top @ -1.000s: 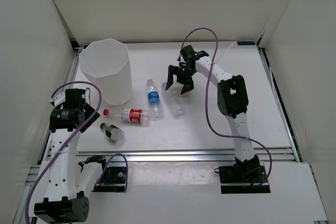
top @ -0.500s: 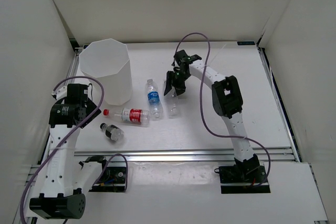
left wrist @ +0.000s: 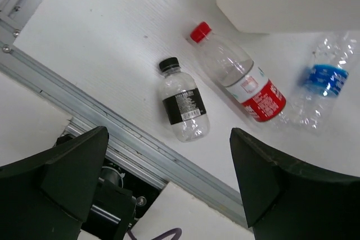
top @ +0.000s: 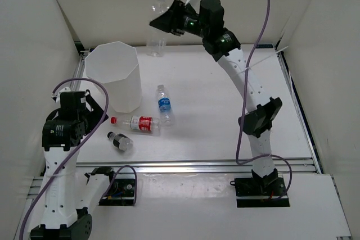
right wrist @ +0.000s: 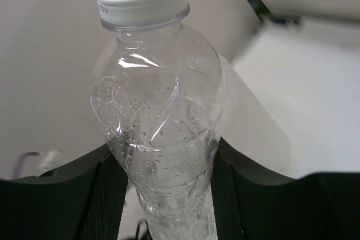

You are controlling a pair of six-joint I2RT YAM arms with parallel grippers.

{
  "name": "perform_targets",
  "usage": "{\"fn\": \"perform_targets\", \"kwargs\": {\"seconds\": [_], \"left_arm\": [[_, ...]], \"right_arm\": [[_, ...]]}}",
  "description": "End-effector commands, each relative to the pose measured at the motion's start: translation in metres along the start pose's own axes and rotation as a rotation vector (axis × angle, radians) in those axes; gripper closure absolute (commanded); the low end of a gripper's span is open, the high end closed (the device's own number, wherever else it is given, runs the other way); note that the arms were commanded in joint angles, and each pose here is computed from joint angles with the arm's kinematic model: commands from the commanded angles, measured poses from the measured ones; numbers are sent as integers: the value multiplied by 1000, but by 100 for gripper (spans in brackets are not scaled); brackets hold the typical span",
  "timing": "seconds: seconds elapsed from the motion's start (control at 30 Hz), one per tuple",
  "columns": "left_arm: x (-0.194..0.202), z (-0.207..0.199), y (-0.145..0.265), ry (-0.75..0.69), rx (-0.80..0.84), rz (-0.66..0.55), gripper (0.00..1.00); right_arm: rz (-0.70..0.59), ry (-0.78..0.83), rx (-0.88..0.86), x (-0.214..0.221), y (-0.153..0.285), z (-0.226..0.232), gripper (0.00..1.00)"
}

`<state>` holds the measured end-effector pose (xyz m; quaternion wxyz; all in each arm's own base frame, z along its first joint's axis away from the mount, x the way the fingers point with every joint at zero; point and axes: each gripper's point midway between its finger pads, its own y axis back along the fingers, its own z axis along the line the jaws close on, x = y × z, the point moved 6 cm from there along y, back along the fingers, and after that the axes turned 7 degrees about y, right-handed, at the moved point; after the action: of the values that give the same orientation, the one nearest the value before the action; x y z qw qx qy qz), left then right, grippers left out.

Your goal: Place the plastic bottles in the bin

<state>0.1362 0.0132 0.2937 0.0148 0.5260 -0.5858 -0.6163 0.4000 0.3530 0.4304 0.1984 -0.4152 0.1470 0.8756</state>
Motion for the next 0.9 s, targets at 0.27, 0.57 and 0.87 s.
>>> {"fn": "perform_targets", "kwargs": {"seconds": [0.27,0.57,0.87], "left_arm": [[9,-21,17,-211,165,137,0],[4,-37,13,-235,194,125,0],[-19,-30,23,-134,103,-13,0]], "right_arm": [[-394,196,-214,17,-88,96,71],[-316,371,-119,38,-94,83,0],[-136,199,350,35,6,9,0]]}}
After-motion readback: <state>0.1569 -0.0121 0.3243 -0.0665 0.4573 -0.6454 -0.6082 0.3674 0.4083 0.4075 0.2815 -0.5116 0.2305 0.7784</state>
